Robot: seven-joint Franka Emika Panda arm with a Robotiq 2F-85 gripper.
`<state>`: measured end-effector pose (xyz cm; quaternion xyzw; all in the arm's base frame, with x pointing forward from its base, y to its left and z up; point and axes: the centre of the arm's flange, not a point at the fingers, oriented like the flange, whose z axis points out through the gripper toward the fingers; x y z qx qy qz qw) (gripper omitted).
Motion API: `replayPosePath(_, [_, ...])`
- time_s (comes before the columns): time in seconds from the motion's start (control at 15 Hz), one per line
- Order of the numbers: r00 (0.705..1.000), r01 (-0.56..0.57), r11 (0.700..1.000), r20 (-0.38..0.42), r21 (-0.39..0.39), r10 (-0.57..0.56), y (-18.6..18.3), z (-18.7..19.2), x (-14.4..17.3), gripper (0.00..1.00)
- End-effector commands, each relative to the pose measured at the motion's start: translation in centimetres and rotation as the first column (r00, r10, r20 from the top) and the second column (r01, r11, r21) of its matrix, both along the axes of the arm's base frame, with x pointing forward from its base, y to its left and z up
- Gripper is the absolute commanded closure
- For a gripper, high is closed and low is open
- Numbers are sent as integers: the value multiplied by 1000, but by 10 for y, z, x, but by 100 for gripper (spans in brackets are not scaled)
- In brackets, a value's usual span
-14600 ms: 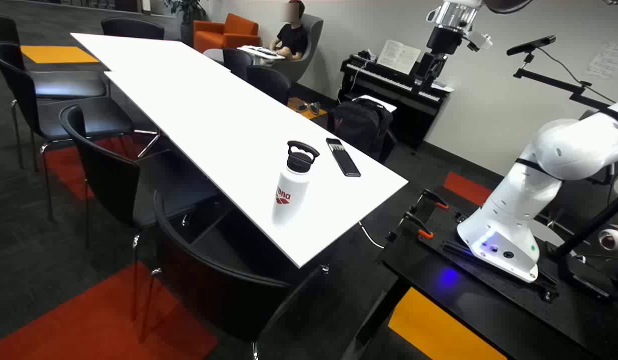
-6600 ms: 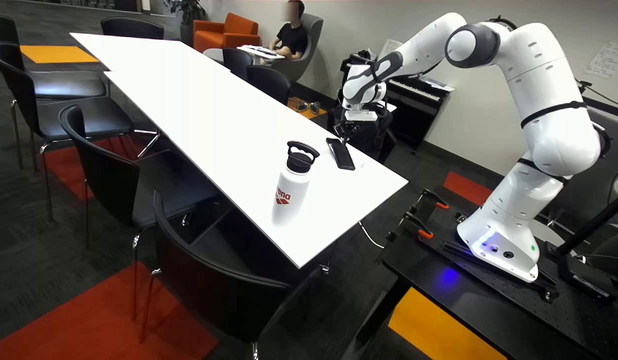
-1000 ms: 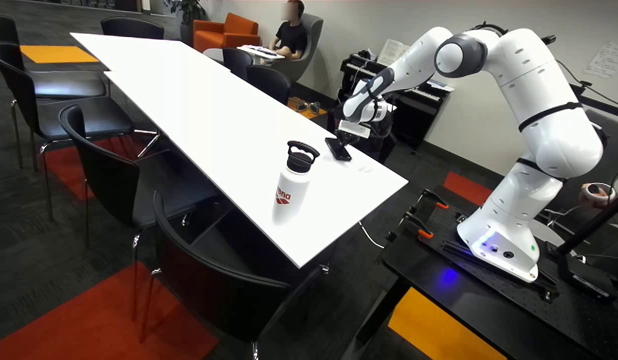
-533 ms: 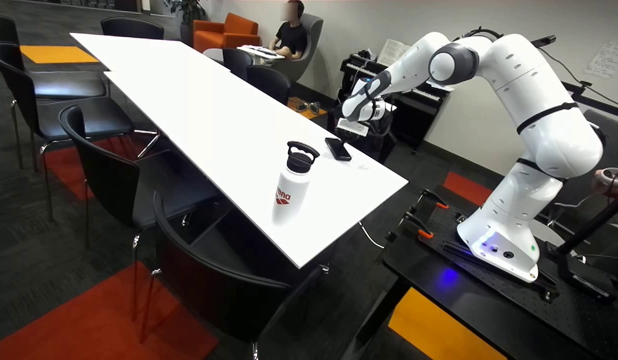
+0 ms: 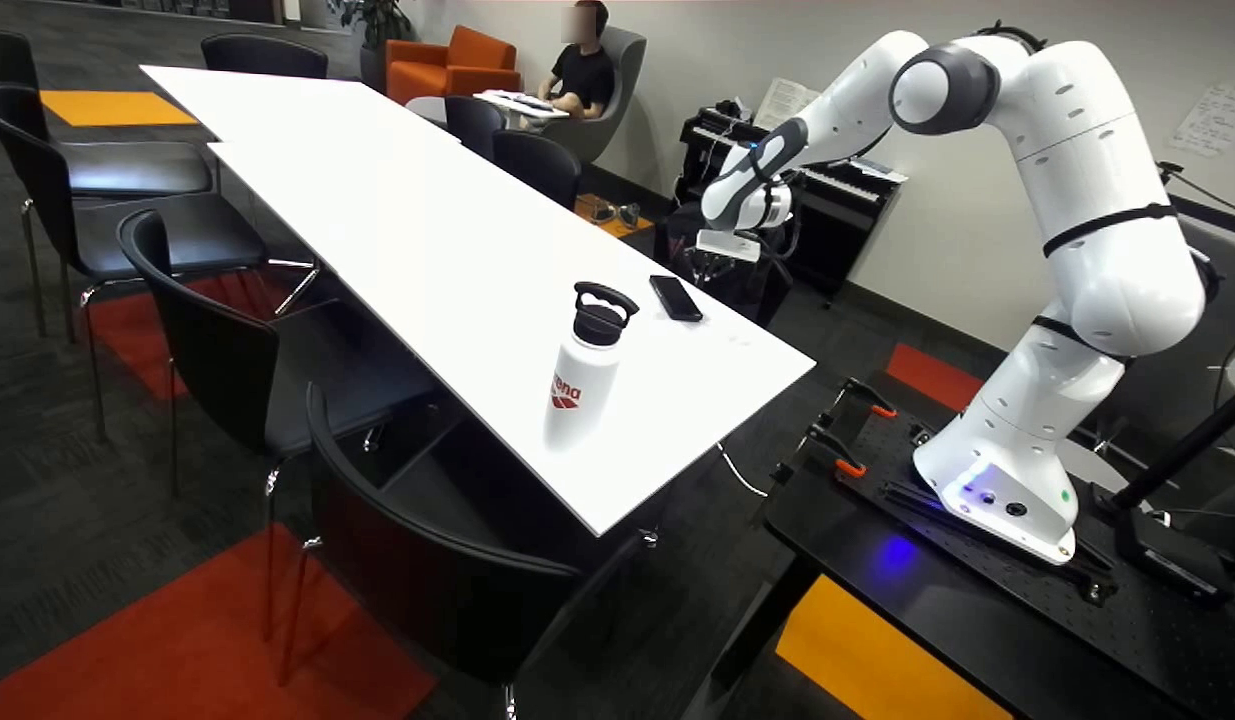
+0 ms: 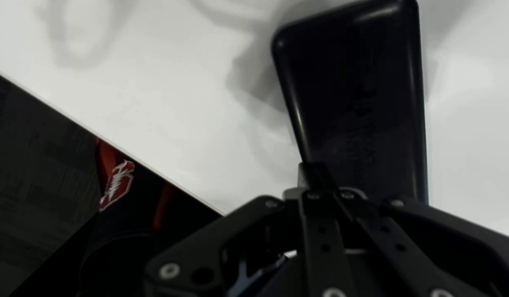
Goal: Slide the cover over the calculator.
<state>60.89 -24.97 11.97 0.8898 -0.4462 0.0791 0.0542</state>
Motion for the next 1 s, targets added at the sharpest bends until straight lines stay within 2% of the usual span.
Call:
replayPosePath(0.0, [993, -113, 993, -37, 13, 114, 23, 54, -64, 100])
replayPosePath(0.4, [967, -252, 967, -56, -27, 250, 54, 93, -107, 100])
replayPosePath(0.93, [930, -368, 924, -70, -101, 362, 83, 117, -126, 100])
